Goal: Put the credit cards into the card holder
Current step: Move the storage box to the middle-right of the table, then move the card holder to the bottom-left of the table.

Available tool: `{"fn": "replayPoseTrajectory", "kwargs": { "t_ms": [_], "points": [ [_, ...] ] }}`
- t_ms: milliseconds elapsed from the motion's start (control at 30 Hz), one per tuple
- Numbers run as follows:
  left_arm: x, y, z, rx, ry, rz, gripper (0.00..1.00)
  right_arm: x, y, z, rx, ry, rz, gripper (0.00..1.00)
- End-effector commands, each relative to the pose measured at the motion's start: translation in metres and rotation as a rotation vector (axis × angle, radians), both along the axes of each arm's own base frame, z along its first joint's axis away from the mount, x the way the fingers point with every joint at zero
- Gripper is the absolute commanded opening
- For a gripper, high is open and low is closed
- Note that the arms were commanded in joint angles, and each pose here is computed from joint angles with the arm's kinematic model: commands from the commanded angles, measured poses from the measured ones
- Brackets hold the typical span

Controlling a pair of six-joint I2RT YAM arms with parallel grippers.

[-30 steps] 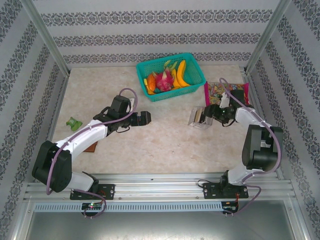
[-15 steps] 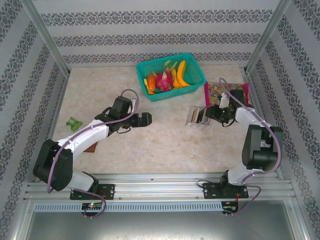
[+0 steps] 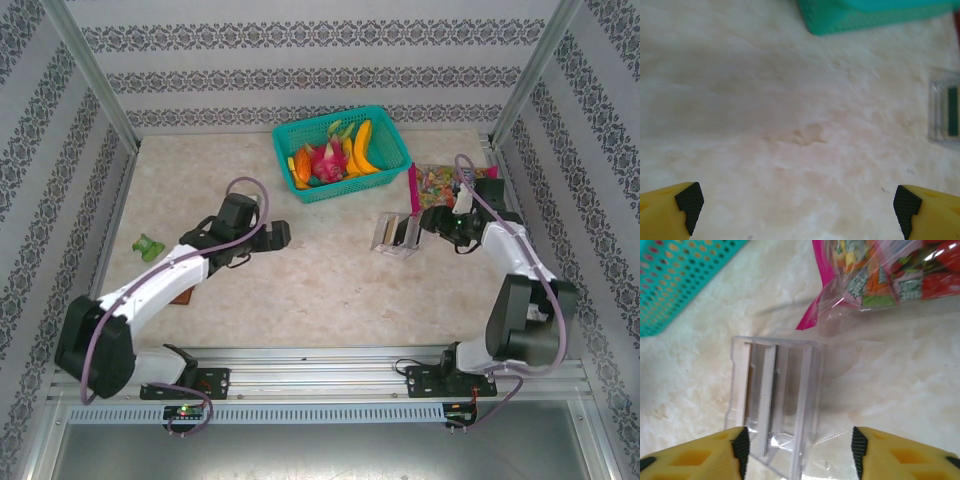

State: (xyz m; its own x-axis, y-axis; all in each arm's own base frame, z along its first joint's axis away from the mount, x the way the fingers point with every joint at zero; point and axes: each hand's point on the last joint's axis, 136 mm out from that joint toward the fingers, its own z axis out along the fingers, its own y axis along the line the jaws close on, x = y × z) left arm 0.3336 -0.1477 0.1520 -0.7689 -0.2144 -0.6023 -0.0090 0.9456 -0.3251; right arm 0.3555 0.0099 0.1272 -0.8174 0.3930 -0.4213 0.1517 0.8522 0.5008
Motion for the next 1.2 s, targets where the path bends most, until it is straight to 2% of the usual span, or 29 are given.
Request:
{"fn": "replayPoseTrajectory", "kwargs": {
  "t_ms": [0, 100, 167, 367, 433, 533, 633, 733, 800, 900, 1067, 1167],
  "points": [
    [-0.027, 0.081, -0.020, 0.151, 0.106, 0.277, 1.00, 0.002, 0.006, 0.053, -0.008, -0.131, -0.025, 0.63],
    [-0.052, 0.123, -0.046, 0.084, 0.210, 0.439, 1.00, 0.000, 0.049, 0.080, 0.054, -0.227, 0.045, 0.66],
    [-0.067, 0.140, -0.062, 0.051, 0.267, 0.495, 1.00, -0.007, 0.088, 0.087, 0.076, -0.258, 0.126, 0.67],
    [-0.098, 0.189, -0.081, 0.137, 0.339, 0.647, 1.00, -0.030, 0.186, 0.079, 0.043, -0.242, 0.353, 0.67],
    [-0.099, 0.193, -0.088, 0.155, 0.337, 0.657, 1.00, -0.037, 0.211, 0.073, 0.042, -0.234, 0.410, 0.68],
    [-0.093, 0.179, -0.103, 0.103, 0.367, 0.592, 1.00, -0.043, 0.236, 0.061, 0.038, -0.206, 0.469, 0.68],
    [-0.089, 0.159, -0.113, 0.028, 0.401, 0.511, 1.00, -0.043, 0.243, 0.048, 0.044, -0.172, 0.470, 0.68],
    [-0.085, 0.130, -0.113, -0.076, 0.379, 0.433, 1.00, -0.042, 0.246, 0.038, 0.057, -0.149, 0.465, 0.68],
    [-0.088, 0.111, -0.116, -0.169, 0.389, 0.403, 1.00, -0.040, 0.247, 0.033, 0.059, -0.134, 0.460, 0.68],
    [-0.091, 0.084, -0.117, -0.241, 0.394, 0.362, 0.99, -0.040, 0.248, 0.024, 0.048, -0.102, 0.461, 0.67],
    [-0.083, 0.040, -0.108, -0.293, 0.366, 0.271, 1.00, -0.028, 0.196, 0.001, -0.121, -0.016, 0.255, 0.66],
    [-0.075, 0.013, -0.097, -0.272, 0.353, 0.174, 1.00, -0.016, 0.150, 0.009, -0.142, -0.031, 0.129, 0.68]
  ]
}}
